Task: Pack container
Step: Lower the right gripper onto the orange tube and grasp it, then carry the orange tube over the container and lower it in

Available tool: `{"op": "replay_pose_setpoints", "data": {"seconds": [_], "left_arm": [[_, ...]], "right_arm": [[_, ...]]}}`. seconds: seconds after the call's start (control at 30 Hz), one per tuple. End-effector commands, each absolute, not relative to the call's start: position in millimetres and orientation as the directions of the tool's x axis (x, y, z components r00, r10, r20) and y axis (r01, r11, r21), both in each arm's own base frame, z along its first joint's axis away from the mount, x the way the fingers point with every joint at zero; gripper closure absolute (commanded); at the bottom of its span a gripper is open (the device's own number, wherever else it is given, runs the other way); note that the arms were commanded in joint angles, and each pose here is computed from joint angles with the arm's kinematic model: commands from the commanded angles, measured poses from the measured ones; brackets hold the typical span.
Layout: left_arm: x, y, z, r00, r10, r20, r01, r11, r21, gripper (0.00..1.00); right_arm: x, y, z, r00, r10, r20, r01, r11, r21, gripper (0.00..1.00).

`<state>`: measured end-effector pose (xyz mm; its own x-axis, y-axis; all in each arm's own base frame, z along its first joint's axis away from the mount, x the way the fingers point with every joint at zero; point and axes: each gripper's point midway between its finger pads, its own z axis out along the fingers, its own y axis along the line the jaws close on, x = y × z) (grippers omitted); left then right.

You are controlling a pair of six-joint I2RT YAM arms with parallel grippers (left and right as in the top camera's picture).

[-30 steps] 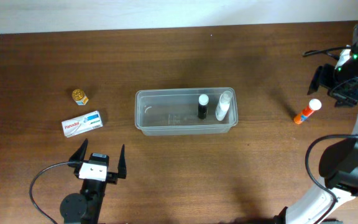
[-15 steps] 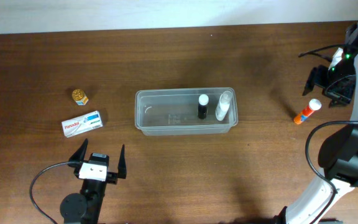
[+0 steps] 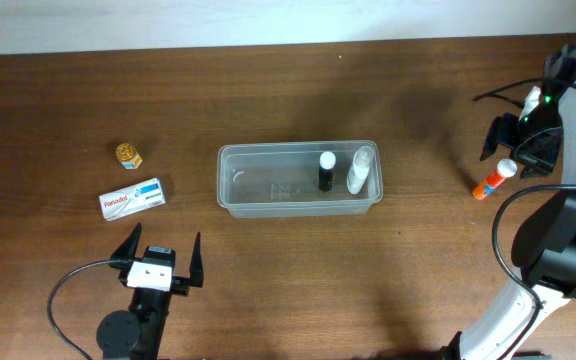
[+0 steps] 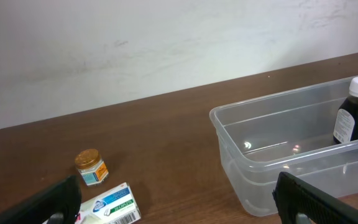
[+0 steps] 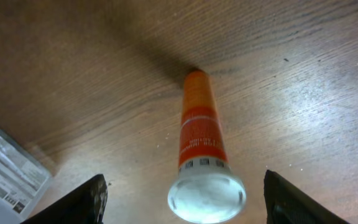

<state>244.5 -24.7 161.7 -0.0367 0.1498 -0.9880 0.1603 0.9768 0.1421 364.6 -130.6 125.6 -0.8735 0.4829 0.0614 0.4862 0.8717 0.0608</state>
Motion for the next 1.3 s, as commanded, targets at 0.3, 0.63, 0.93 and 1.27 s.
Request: {"op": "replay_pose_setpoints", "data": {"seconds": [0.3,0.63,0.93,1.27], "left_arm": [[244.3,-23.6,160.7,-0.039,0.144,-0.989,0.156,0.978,0.137,0.01],[244.3,-23.6,160.7,-0.039,0.144,-0.989,0.156,0.978,0.137,0.01],[244.3,-23.6,160.7,-0.039,0.144,-0.989,0.156,0.978,0.137,0.01],[244.3,-23.6,160.7,-0.039,0.144,-0.989,0.156,0.978,0.137,0.01]], "right_arm": [[353.9,-134.3,104.4,-0.868,0.485,0.105,0.490,0.871,0.028,0.47],[355.9,-142.1,103.2,-0.870,0.486,0.081,0.487,0.874,-0.007,0.61],[359.7,-146.4,102.3,-0.872,0.486,0.058,0.485,0.874,-0.020,0.62],[357.5,-146.9,94.4,-0.870,0.489,0.065,0.488,0.872,-0.031,0.85]]}}
